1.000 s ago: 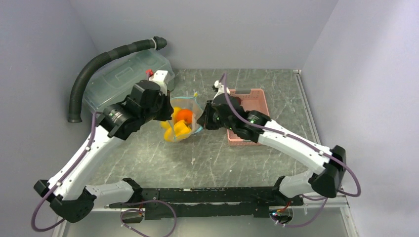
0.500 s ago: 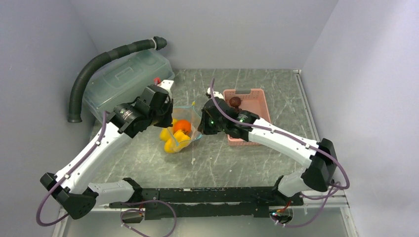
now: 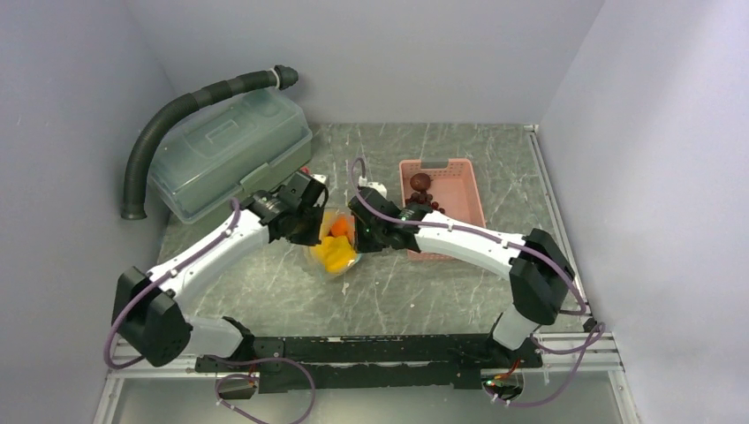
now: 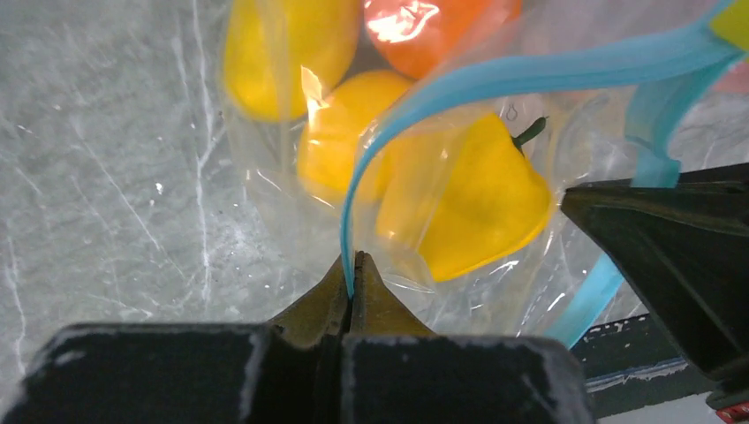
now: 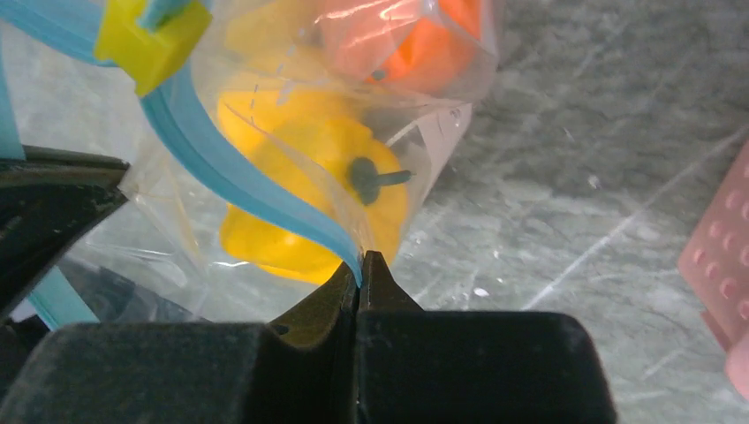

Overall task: Place the food in the zip-top bag and seal the zipper
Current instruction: Adjust the zipper food storage bag at the center of the board.

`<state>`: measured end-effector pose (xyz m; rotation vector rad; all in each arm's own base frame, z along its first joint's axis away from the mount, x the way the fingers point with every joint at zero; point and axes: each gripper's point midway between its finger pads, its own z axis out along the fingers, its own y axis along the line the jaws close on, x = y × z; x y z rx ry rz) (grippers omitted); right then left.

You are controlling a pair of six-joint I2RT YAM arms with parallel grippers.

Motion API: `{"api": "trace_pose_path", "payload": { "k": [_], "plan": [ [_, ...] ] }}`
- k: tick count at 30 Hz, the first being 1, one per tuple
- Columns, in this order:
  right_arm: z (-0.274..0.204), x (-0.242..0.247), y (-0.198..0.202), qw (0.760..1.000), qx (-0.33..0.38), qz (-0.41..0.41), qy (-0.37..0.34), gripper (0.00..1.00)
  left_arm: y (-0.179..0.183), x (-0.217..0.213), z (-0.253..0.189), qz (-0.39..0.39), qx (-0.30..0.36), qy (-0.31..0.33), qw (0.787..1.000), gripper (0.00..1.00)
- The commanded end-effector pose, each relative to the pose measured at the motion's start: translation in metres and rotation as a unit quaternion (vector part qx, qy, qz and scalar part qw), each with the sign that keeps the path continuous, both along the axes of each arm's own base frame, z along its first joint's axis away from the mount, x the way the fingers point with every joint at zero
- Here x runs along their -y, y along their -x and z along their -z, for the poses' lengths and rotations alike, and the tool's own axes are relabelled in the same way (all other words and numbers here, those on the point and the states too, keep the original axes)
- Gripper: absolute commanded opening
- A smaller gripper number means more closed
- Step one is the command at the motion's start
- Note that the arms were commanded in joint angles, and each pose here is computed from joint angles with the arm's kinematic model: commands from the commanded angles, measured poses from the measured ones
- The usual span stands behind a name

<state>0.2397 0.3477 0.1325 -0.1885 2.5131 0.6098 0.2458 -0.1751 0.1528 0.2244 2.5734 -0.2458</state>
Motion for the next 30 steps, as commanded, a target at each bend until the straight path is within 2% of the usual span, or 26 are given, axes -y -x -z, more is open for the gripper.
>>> {"api": "trace_pose_path", "payload": {
  "k": [1,5,9,13,16,18,21,24,30],
  "plan": [
    [-0.05,0.005,-0.004,0.999,0.039,0.008,-0.032,0.0,-0.013,0.017,-0.045,0.004,0.043,0.059,0.997,0.0],
    [-0.122,0.012,-0.009,0.992,0.103,0.013,-0.076,0.0,-0.015,0.013,-0.133,0.013,0.126,0.096,0.987,0.01],
    [-0.165,0.02,-0.004,0.985,0.135,0.012,-0.11,0.0,-0.006,0.004,-0.173,0.018,0.161,0.106,0.981,0.03],
    [-0.153,0.02,-0.006,0.986,0.131,0.014,-0.101,0.0,-0.007,-0.002,-0.162,0.009,0.155,0.089,0.984,0.04],
    [-0.11,0.013,-0.011,0.992,0.101,0.015,-0.07,0.0,-0.01,0.004,-0.135,0.009,0.13,0.081,0.988,0.04],
    [-0.072,0.007,-0.011,0.997,0.065,0.01,-0.047,0.0,-0.013,0.008,-0.107,0.009,0.104,0.071,0.992,0.03],
    [-0.04,0.001,-0.008,0.999,0.034,0.004,-0.032,0.0,-0.015,0.016,-0.065,0.009,0.054,0.058,0.997,0.0],
    [-0.044,0.001,-0.007,0.999,0.035,0.003,-0.031,0.0,-0.012,0.023,-0.049,0.015,0.024,0.064,0.998,0.0],
    [-0.097,0.015,-0.011,0.995,0.087,0.016,-0.054,0.0,-0.014,0.019,-0.102,0.022,0.08,0.083,0.993,0.02]
  ]
}}
